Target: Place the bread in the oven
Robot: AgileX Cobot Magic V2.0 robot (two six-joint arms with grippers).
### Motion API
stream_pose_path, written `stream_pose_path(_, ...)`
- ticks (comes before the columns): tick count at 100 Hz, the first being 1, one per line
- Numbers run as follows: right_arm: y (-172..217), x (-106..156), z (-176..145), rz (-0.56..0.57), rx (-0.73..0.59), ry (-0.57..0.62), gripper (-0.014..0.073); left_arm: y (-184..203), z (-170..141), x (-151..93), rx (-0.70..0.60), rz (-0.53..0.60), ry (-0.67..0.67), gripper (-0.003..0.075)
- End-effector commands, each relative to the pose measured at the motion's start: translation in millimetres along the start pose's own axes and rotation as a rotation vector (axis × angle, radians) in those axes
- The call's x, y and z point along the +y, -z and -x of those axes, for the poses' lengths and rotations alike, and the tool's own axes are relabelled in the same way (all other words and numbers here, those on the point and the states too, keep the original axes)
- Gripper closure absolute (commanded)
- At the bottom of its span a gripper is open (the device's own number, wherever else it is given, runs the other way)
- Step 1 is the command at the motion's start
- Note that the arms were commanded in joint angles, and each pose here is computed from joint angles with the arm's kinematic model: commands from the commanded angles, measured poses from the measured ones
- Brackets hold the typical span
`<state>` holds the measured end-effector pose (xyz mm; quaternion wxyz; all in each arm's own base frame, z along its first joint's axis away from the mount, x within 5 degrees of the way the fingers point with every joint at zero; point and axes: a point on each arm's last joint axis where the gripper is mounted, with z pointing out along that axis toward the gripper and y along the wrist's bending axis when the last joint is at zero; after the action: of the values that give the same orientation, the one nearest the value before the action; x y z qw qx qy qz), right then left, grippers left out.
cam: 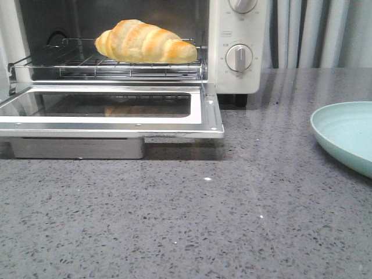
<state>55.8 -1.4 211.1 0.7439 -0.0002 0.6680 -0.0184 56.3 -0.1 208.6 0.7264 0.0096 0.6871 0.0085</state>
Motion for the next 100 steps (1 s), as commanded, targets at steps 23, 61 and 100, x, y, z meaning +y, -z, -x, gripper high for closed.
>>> stream_pose_path(23,2.1,-0.5,4.7,-0.008,-0.088,0.008,0.0639,2.2,2.1,-2.0,-0.095,-0.036,0.015,0.074)
stream_pose_path(61,2.1,-0.5,4.7,-0.008,-0.088,0.008,0.0639,2.3,2.1,-3.7,-0.094,-0.071,0.067,0.074)
stream_pose_path(100,2.1,-0.5,4.7,-0.008,-0.088,0.008,0.0639,2.2,1.3,-3.7,-0.084,-0.072,0.089,0.074)
